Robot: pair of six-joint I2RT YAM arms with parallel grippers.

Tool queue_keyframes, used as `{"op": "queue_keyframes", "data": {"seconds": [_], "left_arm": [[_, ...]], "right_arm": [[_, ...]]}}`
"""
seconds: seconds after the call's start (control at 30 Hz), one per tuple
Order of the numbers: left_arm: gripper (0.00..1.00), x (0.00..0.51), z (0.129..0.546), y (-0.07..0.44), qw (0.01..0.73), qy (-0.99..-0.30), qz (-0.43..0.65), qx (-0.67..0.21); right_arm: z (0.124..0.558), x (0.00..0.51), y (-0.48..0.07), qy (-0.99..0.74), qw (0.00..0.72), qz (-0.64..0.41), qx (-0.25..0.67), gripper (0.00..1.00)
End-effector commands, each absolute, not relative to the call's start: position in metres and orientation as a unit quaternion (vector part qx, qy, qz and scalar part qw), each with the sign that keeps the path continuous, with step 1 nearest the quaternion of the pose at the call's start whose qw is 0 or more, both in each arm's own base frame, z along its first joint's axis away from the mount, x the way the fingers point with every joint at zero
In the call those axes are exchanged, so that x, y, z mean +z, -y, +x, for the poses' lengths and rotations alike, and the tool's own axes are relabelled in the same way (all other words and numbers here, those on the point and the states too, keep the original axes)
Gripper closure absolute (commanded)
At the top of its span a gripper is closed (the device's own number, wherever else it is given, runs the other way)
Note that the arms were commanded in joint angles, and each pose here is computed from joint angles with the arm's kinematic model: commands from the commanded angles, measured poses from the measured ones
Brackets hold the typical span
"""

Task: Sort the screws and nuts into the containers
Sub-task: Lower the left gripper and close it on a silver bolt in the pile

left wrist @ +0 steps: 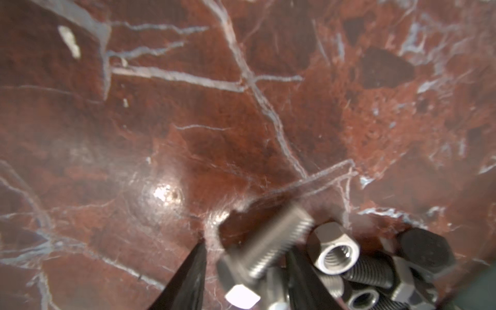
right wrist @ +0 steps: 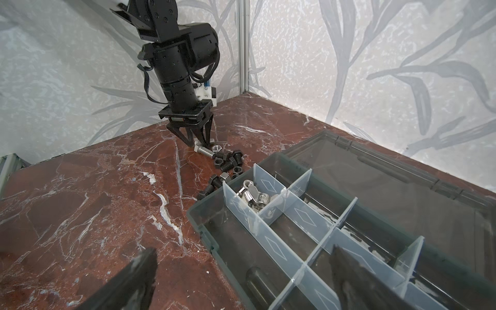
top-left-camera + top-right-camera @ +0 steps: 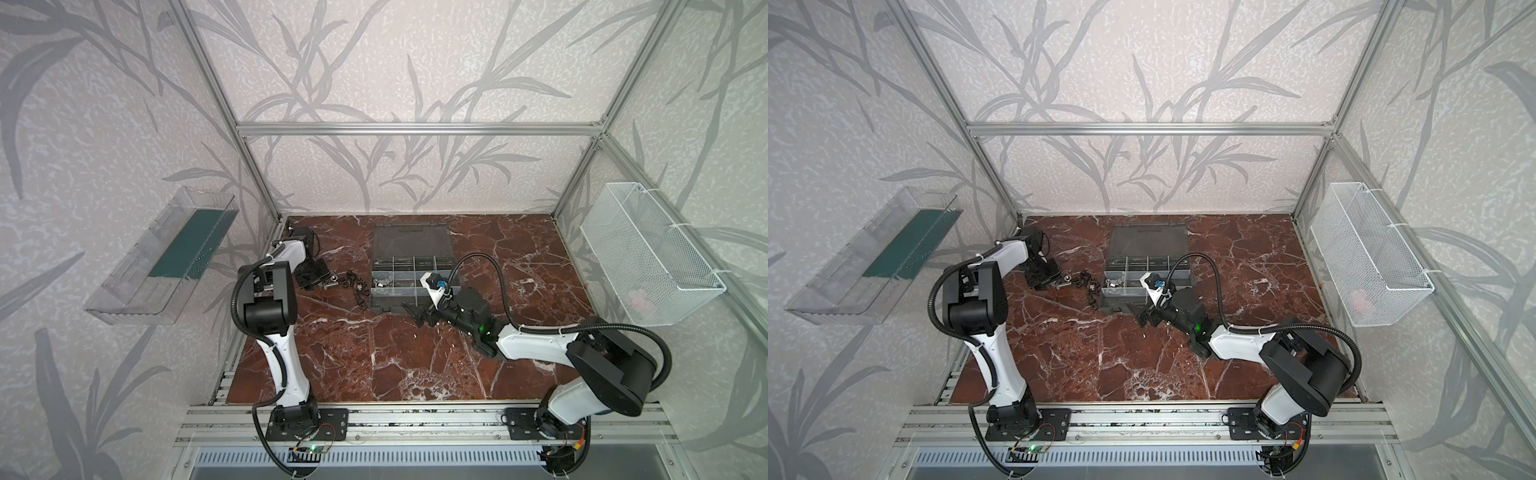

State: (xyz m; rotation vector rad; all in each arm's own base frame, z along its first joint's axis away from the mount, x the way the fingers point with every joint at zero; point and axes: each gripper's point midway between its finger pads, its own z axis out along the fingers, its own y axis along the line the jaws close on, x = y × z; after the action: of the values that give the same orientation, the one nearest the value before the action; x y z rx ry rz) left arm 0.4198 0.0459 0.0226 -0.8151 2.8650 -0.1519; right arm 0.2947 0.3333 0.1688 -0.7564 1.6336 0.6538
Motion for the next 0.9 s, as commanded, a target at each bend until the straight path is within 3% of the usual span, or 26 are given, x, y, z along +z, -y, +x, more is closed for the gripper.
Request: {"op": "queue_keyframes", "data": {"seconds": [0.0, 0.27, 0.63, 0.87], "left_arm": [[0.54, 0.013, 0.415, -0.046, 0.066, -0.957, -0.277, -0.052], [0.61, 0.020, 0.414, -0.051, 0.068, -0.957, -0.280, -0.044], [0.86, 0.028, 0.414, -0.057, 0.075, -0.957, -0.277, -0.029], [0.93, 0.039, 0.414, -0.054, 0.088, -0.957, -0.273, -0.033]], "right_arm": [[0.294, 0.171, -0.336, -0.690, 0.582, -0.323, 0.284, 0.01], [0.292, 0.172, -0.340, -0.689, 0.578, -0.320, 0.298, 0.01], [0.291, 0.177, -0.337, -0.686, 0.584, -0.319, 0.295, 0.01], [0.291, 0.175, -0.340, -0.687, 0.578, -0.319, 0.303, 0.01]]}}
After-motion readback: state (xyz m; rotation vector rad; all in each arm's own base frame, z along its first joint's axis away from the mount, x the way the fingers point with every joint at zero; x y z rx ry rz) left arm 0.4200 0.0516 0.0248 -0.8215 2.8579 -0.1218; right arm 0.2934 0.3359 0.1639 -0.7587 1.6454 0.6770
